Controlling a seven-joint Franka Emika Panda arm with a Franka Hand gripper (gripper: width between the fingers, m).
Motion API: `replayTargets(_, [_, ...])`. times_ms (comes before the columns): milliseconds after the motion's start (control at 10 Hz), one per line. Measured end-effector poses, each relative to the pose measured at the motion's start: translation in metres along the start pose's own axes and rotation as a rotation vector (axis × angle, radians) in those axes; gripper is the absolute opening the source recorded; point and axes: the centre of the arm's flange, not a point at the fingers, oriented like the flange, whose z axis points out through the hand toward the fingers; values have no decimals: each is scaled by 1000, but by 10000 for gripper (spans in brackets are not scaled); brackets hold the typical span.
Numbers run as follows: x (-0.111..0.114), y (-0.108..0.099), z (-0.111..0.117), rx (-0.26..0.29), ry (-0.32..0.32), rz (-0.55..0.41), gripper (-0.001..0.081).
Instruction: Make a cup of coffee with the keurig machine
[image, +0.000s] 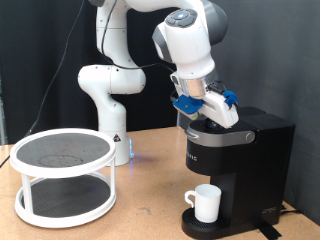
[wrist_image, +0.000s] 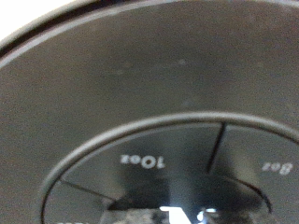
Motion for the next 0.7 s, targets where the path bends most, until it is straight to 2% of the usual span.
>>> replayTargets(200, [0,4,0,-6,-14,-116,0])
replayTargets(400, [-1,18,-14,12,-100,-223,0])
replayTargets(600, [1,33,-33,70,-169,-262,0])
replayTargets(700, [4,42,-43,73,-166,-268,0])
